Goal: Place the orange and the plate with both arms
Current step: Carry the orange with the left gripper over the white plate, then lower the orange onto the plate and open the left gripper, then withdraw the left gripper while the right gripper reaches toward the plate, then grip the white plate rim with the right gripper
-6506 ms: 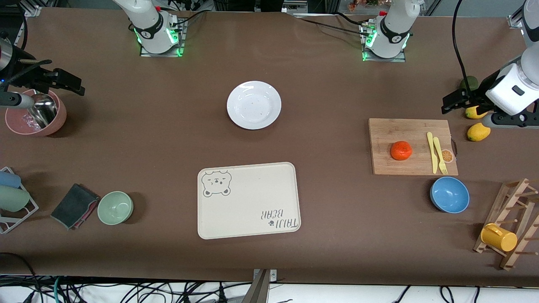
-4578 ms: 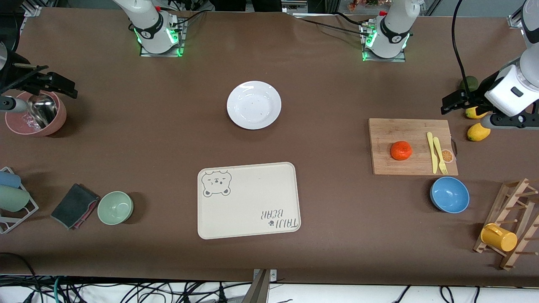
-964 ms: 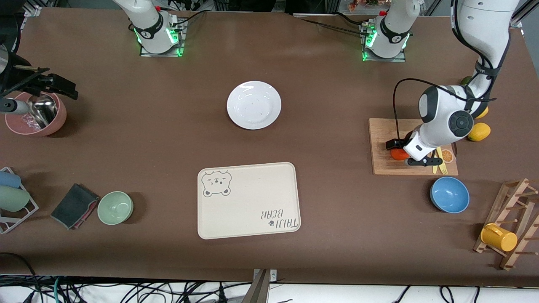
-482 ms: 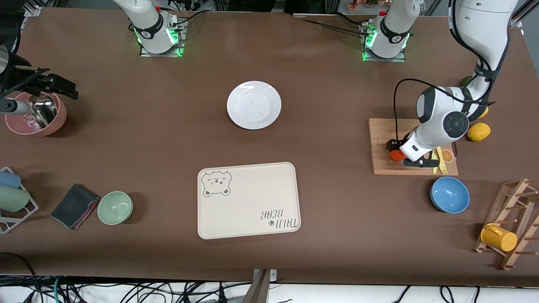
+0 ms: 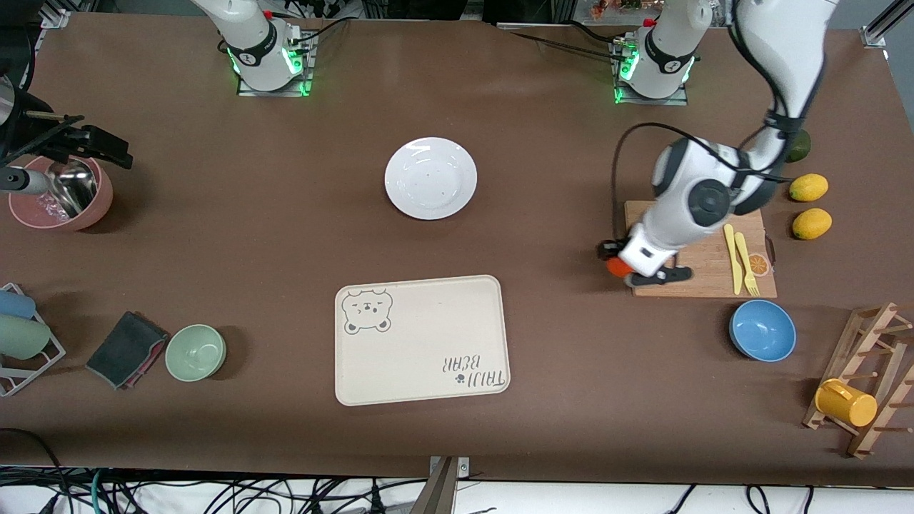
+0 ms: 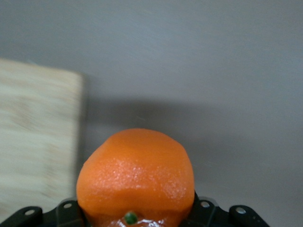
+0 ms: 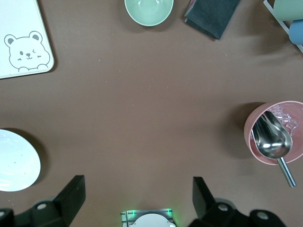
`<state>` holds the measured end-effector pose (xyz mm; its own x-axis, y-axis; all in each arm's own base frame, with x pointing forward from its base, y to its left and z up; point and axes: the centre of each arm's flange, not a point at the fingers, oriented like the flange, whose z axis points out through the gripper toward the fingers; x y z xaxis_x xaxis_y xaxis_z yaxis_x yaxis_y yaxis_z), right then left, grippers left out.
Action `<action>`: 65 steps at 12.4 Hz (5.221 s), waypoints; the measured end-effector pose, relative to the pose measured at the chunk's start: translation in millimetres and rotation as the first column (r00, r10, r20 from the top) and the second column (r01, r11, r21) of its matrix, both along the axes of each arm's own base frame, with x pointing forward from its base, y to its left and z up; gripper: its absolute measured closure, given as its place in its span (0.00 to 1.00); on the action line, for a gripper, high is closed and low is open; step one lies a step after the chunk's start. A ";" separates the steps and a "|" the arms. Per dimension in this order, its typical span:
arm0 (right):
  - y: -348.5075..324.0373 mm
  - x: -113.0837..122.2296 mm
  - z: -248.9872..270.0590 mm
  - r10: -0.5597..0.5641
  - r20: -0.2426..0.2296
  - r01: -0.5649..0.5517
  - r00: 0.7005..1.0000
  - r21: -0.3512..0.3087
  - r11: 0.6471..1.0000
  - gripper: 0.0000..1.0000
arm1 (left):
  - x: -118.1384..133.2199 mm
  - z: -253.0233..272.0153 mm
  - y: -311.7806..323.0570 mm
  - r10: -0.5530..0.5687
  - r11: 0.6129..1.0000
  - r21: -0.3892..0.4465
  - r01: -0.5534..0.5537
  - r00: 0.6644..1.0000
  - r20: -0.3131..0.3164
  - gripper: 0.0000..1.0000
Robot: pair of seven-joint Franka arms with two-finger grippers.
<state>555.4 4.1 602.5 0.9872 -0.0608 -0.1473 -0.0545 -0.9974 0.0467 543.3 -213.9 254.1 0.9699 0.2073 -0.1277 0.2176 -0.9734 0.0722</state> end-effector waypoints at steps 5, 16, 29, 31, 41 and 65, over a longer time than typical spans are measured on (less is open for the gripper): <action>0.2 0.1 0.1 0.000 0.000 0.000 1.000 0.000 1.000 0.00 | -92.6 25.8 -200.3 0.096 0.994 -0.049 -0.098 0.994 -0.044 0.31; 0.0 0.2 0.0 0.000 0.000 0.000 1.000 0.000 1.000 0.00 | -193.1 -59.4 -367.2 0.145 0.989 0.017 -0.145 0.982 -0.118 0.31; -11.0 0.9 -3.9 -0.020 -0.014 0.020 1.000 0.000 1.000 0.00 | -35.5 36.2 -255.6 0.188 0.978 0.114 -0.172 0.972 -0.144 0.00; -11.8 2.8 -10.3 -0.021 -0.030 0.021 0.999 -0.001 1.000 0.00 | 7.7 52.5 -193.5 0.168 0.982 0.111 -0.152 0.973 -0.159 0.00; 39.1 11.6 -49.3 0.172 -0.105 -0.151 0.979 0.181 0.972 0.00 | 118.1 95.7 174.2 -0.027 0.999 -0.044 0.019 0.980 -0.199 0.00; 231.0 -141.1 -449.1 0.001 0.077 -0.065 0.997 0.827 0.558 0.03 | 28.6 296.9 232.8 -0.108 0.992 0.077 0.103 0.992 0.064 0.00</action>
<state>414.3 235.1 153.4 0.9944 0.0896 -0.0562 0.0083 -0.5956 -0.8032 572.0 18.9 551.0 0.9927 0.1100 -0.0487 0.1106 -0.9938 0.0105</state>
